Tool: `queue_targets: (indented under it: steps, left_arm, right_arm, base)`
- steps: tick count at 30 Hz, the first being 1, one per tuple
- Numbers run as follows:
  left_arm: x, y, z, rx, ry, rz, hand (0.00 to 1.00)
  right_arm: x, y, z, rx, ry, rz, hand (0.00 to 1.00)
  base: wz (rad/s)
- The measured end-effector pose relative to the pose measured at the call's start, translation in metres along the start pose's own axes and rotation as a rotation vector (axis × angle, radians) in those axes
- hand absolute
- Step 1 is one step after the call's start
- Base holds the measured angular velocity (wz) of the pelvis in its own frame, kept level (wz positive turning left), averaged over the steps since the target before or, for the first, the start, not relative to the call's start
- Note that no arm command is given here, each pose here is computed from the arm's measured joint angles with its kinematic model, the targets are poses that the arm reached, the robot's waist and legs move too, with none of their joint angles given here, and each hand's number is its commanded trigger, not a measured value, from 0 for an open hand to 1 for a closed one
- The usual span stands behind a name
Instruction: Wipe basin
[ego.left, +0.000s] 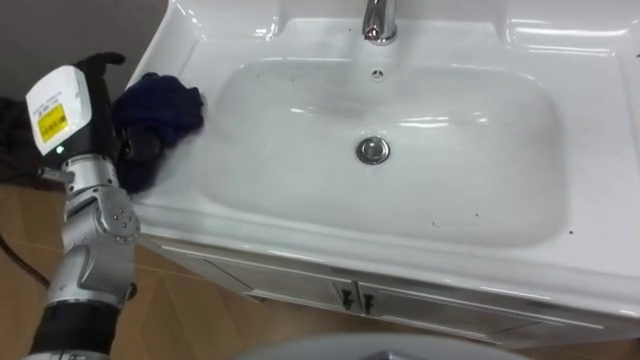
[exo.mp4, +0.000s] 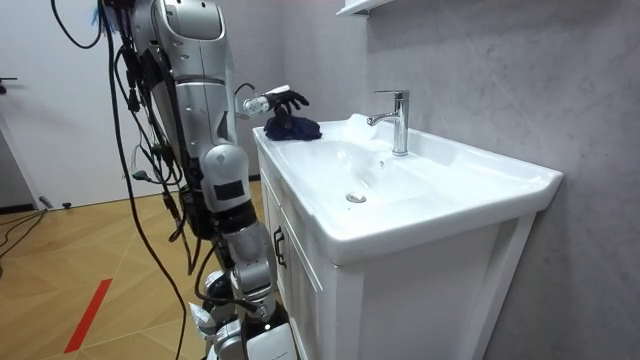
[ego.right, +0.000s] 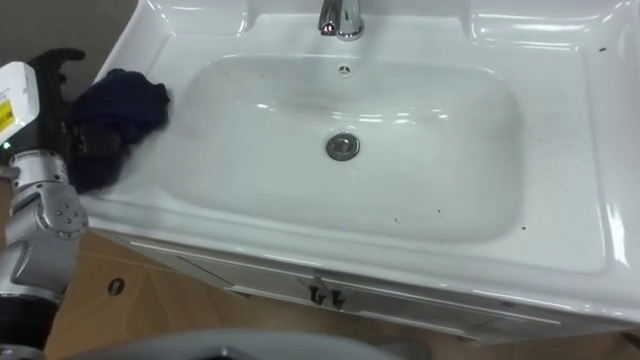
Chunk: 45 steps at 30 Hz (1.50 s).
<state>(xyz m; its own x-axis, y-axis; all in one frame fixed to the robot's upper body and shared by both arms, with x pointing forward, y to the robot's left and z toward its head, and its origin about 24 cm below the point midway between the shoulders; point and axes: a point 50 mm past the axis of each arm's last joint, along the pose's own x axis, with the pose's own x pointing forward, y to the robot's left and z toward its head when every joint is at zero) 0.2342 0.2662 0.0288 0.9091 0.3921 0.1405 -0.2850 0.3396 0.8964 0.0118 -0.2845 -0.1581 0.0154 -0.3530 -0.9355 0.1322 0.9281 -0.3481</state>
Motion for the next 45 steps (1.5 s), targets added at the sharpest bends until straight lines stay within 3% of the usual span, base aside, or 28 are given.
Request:
queue_targets:
  steps: [10, 21, 27, 32, 35, 40, 45]
  left_arm:
    - [0.004, 0.017, 0.02, -0.053, -0.076, 0.069, 0.0]
    - [0.004, 0.016, 0.022, -0.149, -0.072, 0.045, 0.0]
    - [0.007, 0.023, 0.019, -0.508, 0.031, 0.043, 0.0]
    - [0.004, 0.014, 0.013, -1.0, 0.203, -0.038, 0.0]
    - [0.003, 0.009, 0.014, -1.208, 0.245, -0.106, 0.0]
    - [0.003, 0.006, 0.018, -1.363, 0.244, -0.187, 0.0]
    - [0.004, 0.01, 0.015, -1.368, 0.224, -0.188, 0.0]
  right_arm:
    - [0.0, 0.002, 0.0, 0.022, -0.009, 0.017, 0.0]
    - [0.0, 0.004, 0.002, 0.003, -0.031, 0.024, 0.0]
    - [0.0, 0.005, 0.004, 0.004, -0.032, 0.035, 0.0]
    - [-0.001, 0.014, 0.006, 0.018, -0.031, 0.078, 0.0]
    - [-0.001, 0.017, 0.013, 0.026, -0.061, 0.091, 0.0]
    - [-0.002, 0.023, 0.019, 0.093, -0.096, 0.127, 0.0]
    - [-0.002, 0.023, 0.016, 0.146, -0.095, 0.132, 0.0]
  base:
    - [0.0]
    - [0.01]
    - [-0.03]
    - [0.0]
    - [0.0]
    - [0.0]
    - [-0.02]
